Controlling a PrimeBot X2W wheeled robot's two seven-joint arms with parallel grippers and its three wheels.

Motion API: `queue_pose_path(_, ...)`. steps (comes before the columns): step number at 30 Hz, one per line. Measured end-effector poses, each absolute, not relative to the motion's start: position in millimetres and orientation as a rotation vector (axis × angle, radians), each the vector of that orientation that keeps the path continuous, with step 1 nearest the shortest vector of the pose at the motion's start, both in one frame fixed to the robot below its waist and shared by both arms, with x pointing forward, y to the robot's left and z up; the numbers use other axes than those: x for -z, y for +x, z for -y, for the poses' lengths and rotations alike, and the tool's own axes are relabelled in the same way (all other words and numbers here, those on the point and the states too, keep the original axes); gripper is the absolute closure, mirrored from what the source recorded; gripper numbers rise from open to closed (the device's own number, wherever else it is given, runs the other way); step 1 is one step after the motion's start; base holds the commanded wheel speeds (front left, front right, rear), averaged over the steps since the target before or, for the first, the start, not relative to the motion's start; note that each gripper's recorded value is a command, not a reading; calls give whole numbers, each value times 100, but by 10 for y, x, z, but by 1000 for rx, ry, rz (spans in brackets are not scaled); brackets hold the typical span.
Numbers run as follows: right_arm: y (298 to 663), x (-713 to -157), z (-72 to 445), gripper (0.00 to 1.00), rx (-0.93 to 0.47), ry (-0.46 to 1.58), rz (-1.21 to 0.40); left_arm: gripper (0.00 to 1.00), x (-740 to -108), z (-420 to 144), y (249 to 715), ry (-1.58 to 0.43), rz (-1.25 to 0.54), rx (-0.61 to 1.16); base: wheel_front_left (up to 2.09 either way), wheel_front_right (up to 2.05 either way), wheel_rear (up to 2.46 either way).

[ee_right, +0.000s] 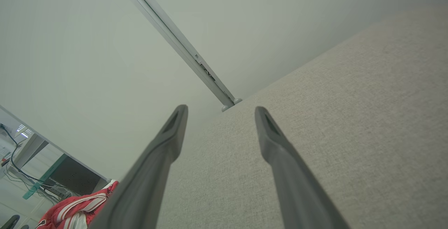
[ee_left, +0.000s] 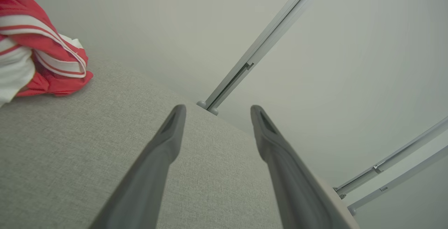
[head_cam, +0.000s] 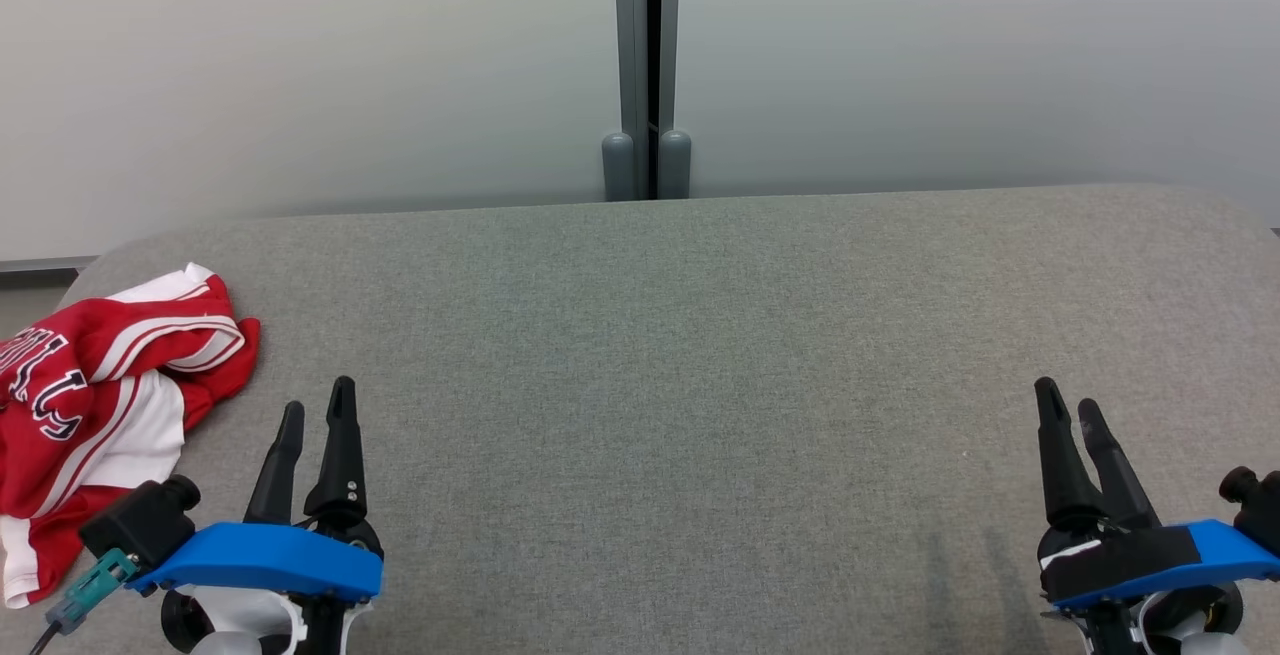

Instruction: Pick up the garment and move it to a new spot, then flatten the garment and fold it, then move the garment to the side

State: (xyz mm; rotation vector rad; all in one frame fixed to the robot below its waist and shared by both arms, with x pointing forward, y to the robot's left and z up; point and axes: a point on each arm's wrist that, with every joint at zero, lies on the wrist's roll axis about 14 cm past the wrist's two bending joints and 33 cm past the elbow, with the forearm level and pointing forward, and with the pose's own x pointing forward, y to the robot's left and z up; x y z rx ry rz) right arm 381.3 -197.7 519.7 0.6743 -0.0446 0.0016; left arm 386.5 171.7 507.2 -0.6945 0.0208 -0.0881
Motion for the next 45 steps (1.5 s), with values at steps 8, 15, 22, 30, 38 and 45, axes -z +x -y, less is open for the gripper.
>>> queue_pose_path(8, 3807, -5227, 1941, 0, -18, 554, 47, 0, -5020, -1698, 3857, -577, -32, 107, 0, 0, 0)
queue_pose_path(15, 3810, -5262, 1925, 0, -29, 466, 50, 0, -4961, -1678, 3850, -498, -43, 118, 0, 0, 0)
queue_pose_path(22, 3782, -5245, 1911, 0, -33, 392, 36, 0, -4931, -1639, 3837, -417, -46, 139, 0, 0, 0)
queue_pose_path(30, 3778, -5251, 1901, 0, -36, 320, 34, 0, -4880, -1635, 3820, -334, -53, 153, 0, 0, 0)
queue_pose_path(38, 3771, -5233, 1902, 0, -34, 264, 28, 0, -4824, -1607, 3809, -268, -63, 169, 0, 0, 0)
queue_pose_path(45, 3770, -5224, 1895, 0, -36, 219, 25, 0, -4784, -1601, 3804, -215, -68, 180, 0, 0, 0)
